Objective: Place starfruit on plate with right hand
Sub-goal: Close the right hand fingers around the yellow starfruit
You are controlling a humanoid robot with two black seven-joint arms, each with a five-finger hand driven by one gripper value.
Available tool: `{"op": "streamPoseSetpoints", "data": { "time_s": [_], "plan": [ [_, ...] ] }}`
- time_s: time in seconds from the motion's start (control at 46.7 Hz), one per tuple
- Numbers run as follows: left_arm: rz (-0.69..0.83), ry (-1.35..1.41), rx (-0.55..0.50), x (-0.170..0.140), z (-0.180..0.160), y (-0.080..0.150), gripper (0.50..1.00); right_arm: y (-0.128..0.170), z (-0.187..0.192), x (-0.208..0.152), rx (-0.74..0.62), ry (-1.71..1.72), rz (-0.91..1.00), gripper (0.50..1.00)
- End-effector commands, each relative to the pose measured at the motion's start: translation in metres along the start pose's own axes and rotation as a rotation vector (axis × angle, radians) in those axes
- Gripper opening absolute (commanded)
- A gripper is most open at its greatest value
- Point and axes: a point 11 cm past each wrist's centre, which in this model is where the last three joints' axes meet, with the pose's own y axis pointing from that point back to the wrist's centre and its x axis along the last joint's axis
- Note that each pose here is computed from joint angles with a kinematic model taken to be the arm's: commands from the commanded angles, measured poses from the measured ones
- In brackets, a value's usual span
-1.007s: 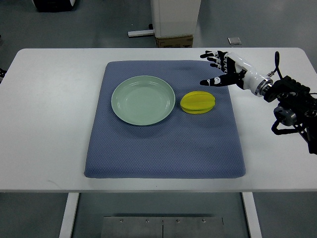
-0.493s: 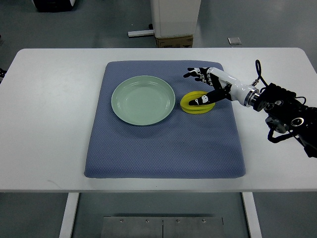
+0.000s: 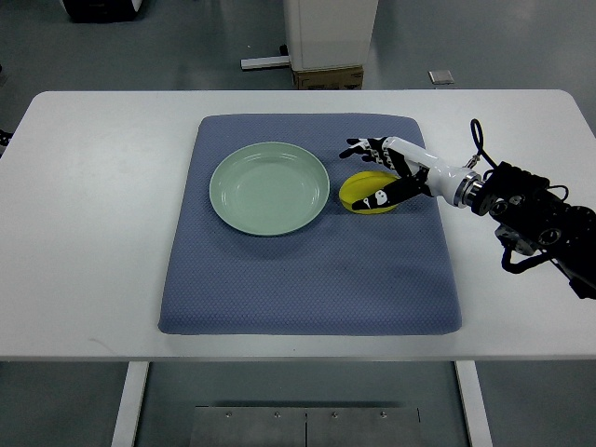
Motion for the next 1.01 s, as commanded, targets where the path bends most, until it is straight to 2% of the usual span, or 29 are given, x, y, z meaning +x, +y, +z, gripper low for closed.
{"op": "streamPoseSetpoints", "data": {
  "time_s": [0.0,0.536,0.771,0.857,0.986],
  "plan": [
    [0.001,-0.001,0.000,0.000,0.000,0.000,1.000,0.001,0.004,0.000,-0.006,0.020,0.010,0.998],
    [0.000,0.000,0.000,0.000,0.000,0.000,1.000,0.007,0.019,-0.002,-0.040,0.054,0.040,0.979],
    [0.000,0.000,0.000,0.000,0.000,0.000,1.000,0.006,0.023,-0.006,-0.048,0.065,0.040,0.906],
    [0.000,0.001,0.000,0.000,0.000,0.000,1.000,0.007,0.023,-0.005,-0.049,0.069,0.045,0.868],
    [0.000,0.000,0.000,0.000,0.000,0.000,1.000,0.007,0.025,-0.006,-0.054,0.071,0.042,0.782]
  ]
}}
